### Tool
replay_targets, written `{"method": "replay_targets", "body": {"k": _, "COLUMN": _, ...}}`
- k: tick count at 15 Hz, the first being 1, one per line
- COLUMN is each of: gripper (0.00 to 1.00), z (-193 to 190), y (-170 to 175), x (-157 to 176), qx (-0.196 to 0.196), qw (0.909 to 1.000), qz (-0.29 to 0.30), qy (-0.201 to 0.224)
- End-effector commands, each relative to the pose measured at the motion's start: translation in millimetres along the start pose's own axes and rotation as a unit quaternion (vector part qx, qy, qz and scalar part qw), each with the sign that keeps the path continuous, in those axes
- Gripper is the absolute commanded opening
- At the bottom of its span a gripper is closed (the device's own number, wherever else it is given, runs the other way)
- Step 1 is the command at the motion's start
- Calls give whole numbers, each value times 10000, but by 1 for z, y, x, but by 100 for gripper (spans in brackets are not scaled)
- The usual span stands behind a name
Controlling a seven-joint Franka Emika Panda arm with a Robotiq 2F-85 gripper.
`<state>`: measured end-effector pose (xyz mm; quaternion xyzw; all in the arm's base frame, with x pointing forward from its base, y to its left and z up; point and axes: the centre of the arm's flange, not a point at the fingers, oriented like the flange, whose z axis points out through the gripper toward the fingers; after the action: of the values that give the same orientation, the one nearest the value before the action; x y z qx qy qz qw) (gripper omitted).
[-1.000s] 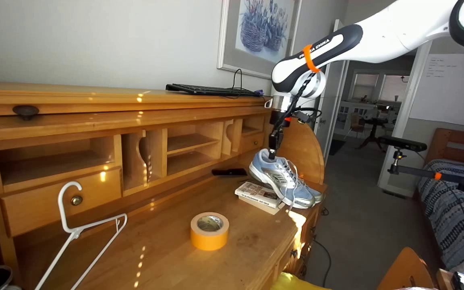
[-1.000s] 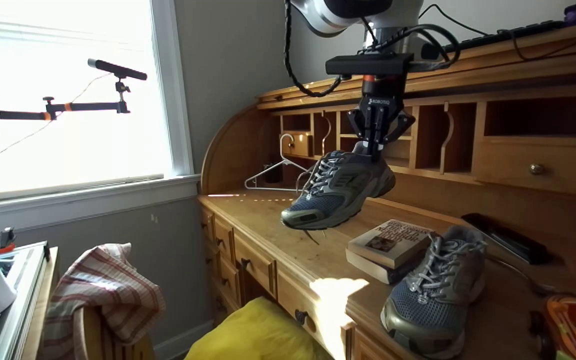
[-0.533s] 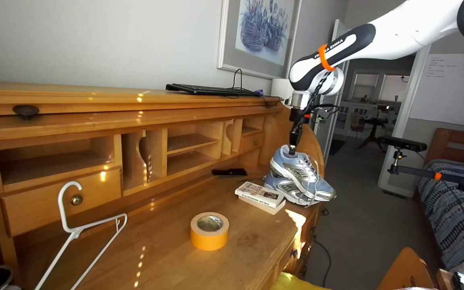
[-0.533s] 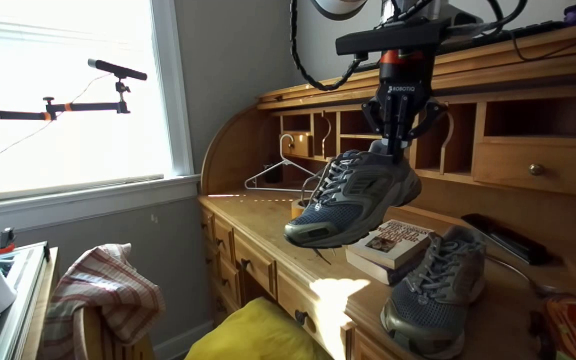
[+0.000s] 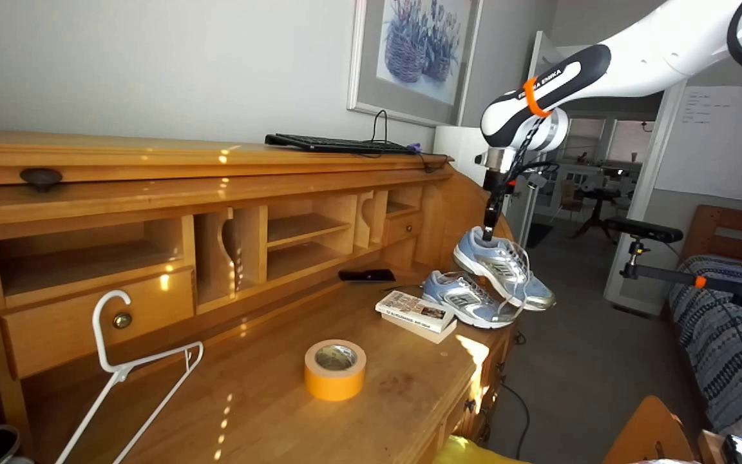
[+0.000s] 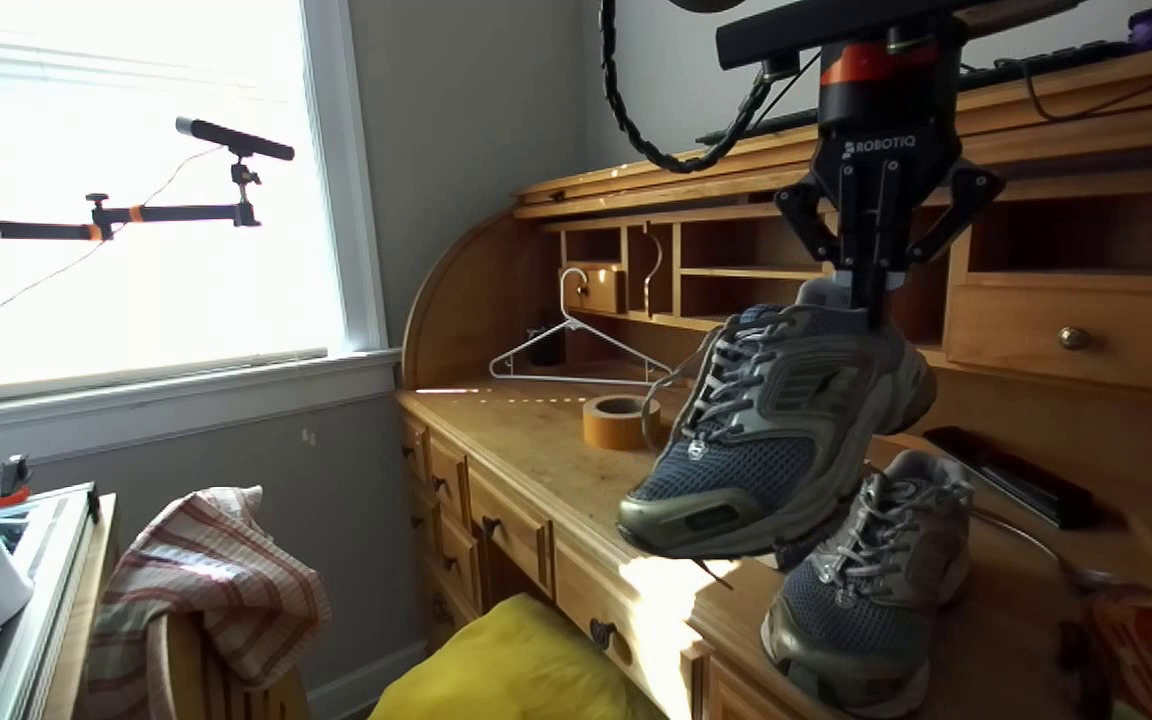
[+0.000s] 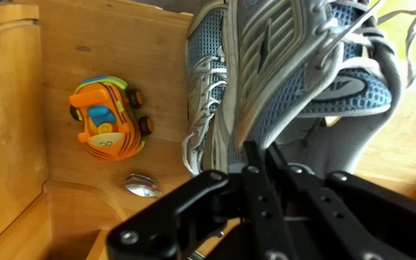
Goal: Move the sneakers to the right and stack them together.
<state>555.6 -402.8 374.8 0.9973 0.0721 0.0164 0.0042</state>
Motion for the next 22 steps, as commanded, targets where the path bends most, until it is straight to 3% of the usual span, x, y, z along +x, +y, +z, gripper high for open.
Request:
{"method": "replay_targets", "body": {"k": 1, "gripper": 2, "z": -2, "y": 10, "x": 11, "qx": -324, "qw": 9991, "qz": -232, "qy": 175}}
{"method": "replay_targets", "body": {"k": 12, "gripper": 2, "z": 29, "y": 37, "x": 34, "qx": -333, "qw": 9943, "qz": -931, "qy": 410}}
{"method": "replay_targets", "body": {"k": 22, "gripper": 2, "z": 28, "y": 45, "x": 62, "qx": -215, "qw": 9919, "qz": -818, "qy": 947}}
